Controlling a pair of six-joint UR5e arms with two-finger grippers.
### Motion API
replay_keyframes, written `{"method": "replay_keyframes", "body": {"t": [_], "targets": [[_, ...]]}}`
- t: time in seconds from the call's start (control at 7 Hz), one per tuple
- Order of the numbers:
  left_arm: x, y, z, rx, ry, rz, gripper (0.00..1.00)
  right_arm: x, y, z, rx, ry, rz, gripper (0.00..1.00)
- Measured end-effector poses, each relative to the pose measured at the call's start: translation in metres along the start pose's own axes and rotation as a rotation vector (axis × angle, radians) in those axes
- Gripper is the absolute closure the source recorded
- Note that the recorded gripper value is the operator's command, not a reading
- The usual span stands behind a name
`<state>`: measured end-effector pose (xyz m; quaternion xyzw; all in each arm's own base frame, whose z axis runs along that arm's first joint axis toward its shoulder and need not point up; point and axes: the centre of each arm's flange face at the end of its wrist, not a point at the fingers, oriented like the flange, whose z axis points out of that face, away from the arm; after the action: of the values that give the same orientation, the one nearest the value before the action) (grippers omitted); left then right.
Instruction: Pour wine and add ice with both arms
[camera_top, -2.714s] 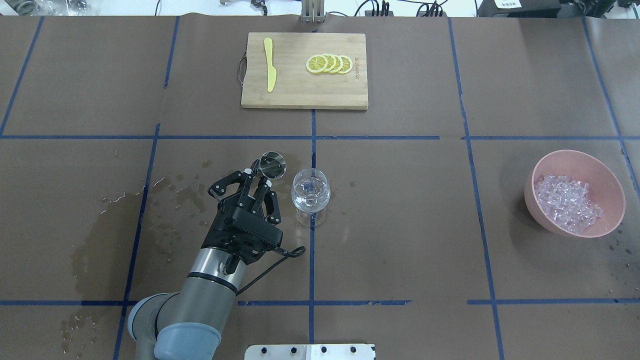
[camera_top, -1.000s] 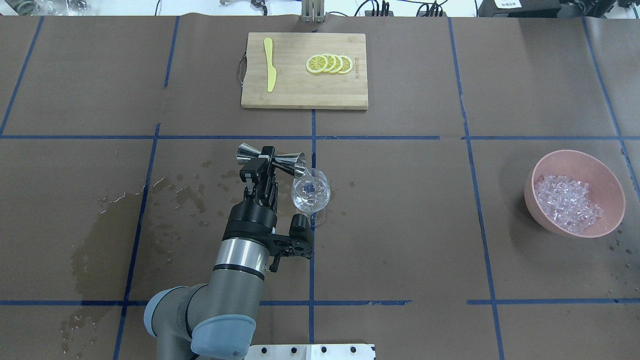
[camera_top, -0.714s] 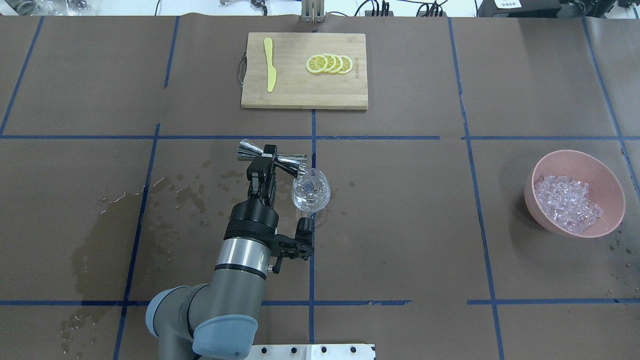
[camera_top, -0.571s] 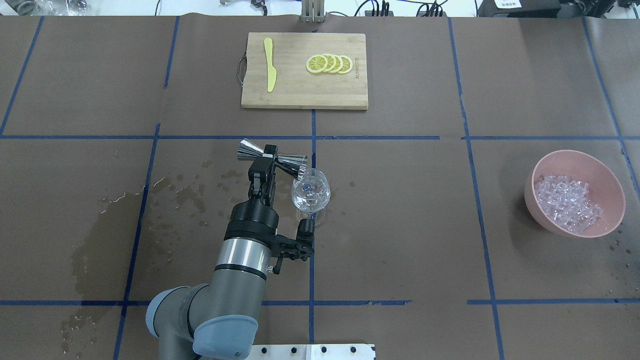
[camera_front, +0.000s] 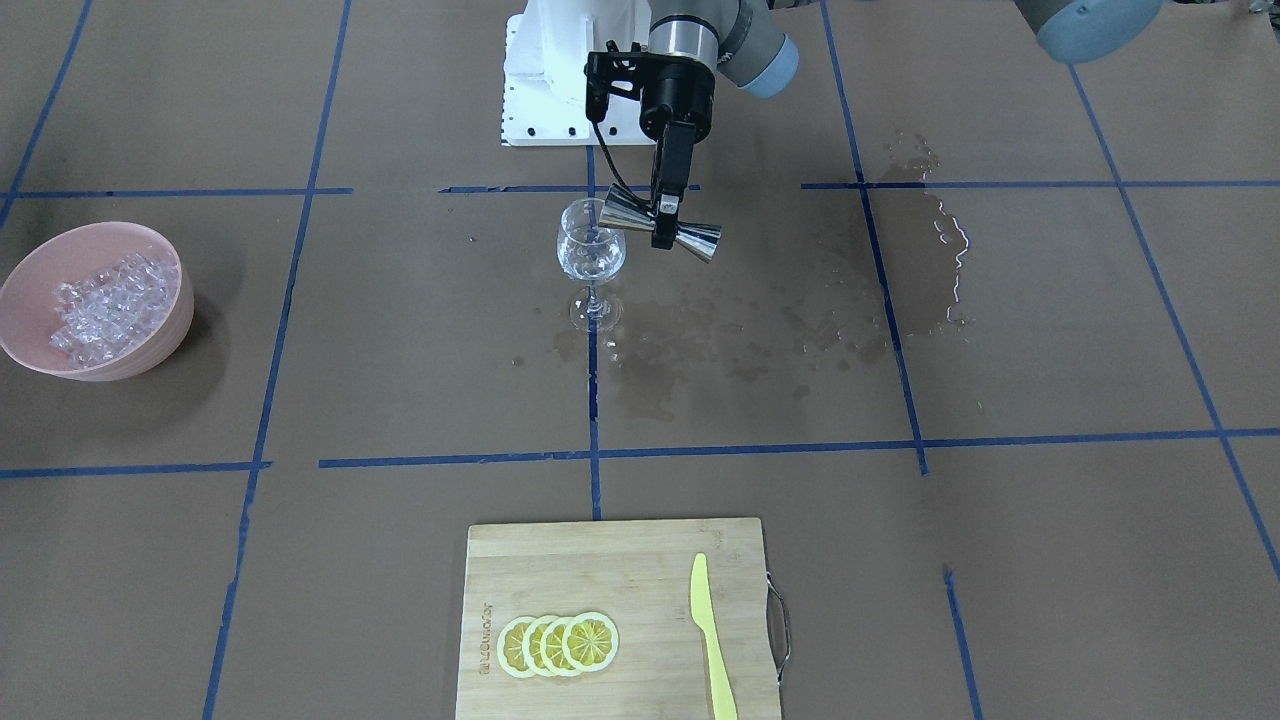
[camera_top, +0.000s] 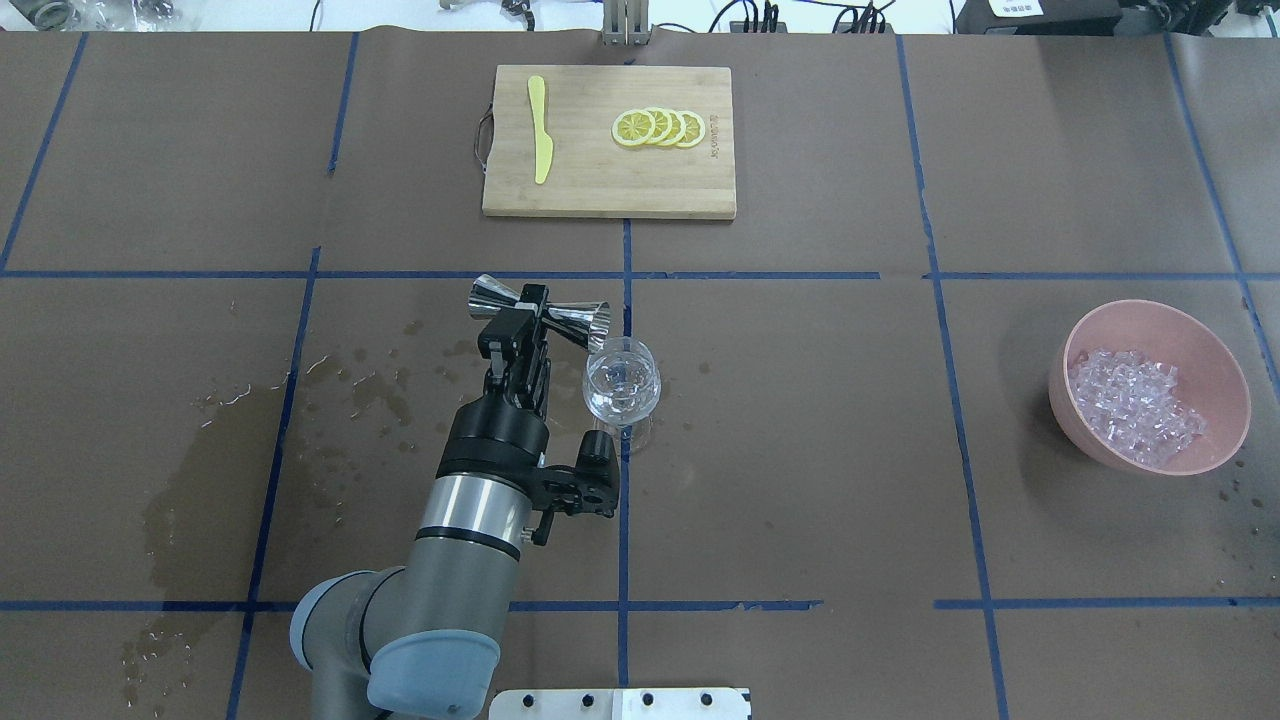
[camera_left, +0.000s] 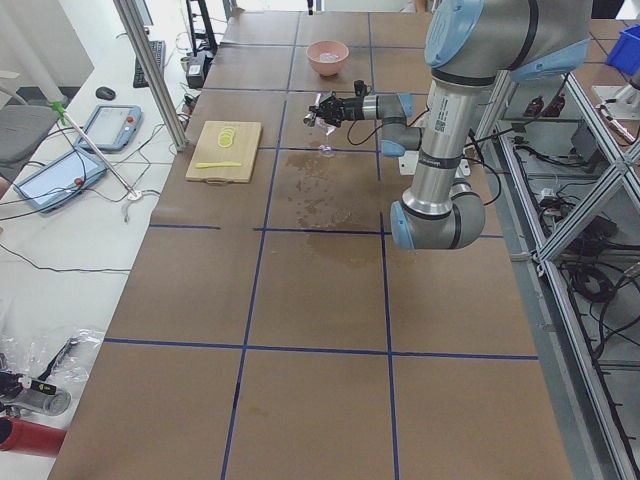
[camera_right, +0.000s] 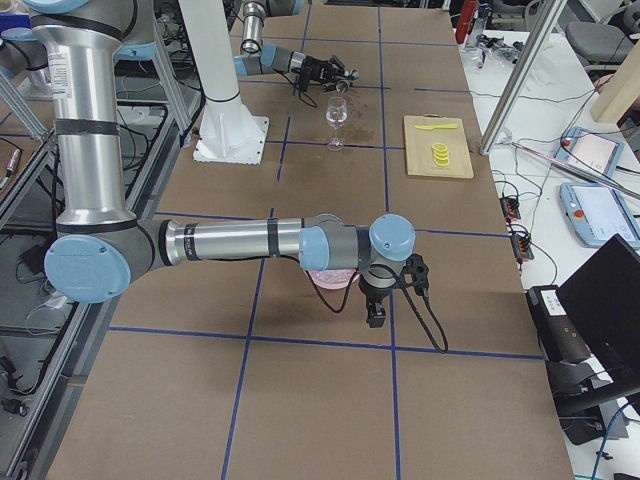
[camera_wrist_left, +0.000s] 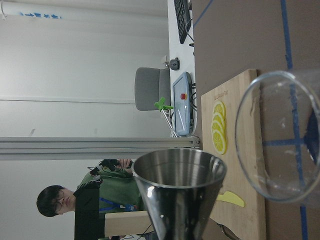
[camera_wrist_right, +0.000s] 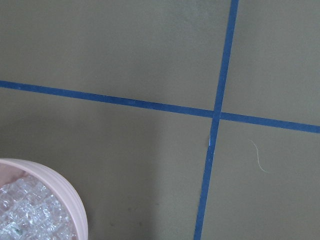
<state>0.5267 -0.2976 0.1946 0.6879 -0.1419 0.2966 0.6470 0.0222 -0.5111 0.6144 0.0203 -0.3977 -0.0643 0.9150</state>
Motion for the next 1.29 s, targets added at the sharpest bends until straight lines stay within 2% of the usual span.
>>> {"method": "replay_keyframes", "body": {"t": [0.14,0.43,0.71,0.86,1.0,1.14,1.29], "targets": [[-0.001,0.020,-0.001,0.017,-0.018,-0.094,1.00,-0.001,0.000,-0.001,0.002,0.000,-0.002,0.00],[0.004,0.100,-0.014,0.071,-0.057,-0.316,1.00,-0.004,-0.001,-0.004,0.009,-0.001,-0.008,0.00],[0.014,0.211,-0.035,0.118,-0.076,-0.601,1.00,-0.006,-0.001,-0.006,0.014,-0.001,-0.013,0.00],[0.021,0.271,-0.045,0.120,-0.066,-0.726,1.00,-0.006,-0.002,-0.007,0.014,0.000,-0.013,0.00],[0.027,0.337,-0.058,0.117,-0.051,-0.807,1.00,-0.006,-0.002,-0.007,0.015,0.000,-0.014,0.00],[0.026,0.400,-0.072,0.115,-0.035,-0.839,1.00,-0.006,-0.002,-0.007,0.014,0.001,-0.015,0.00],[0.024,0.448,-0.084,0.106,-0.023,-0.828,1.00,-0.006,-0.002,-0.006,0.014,0.001,-0.015,0.00]]}}
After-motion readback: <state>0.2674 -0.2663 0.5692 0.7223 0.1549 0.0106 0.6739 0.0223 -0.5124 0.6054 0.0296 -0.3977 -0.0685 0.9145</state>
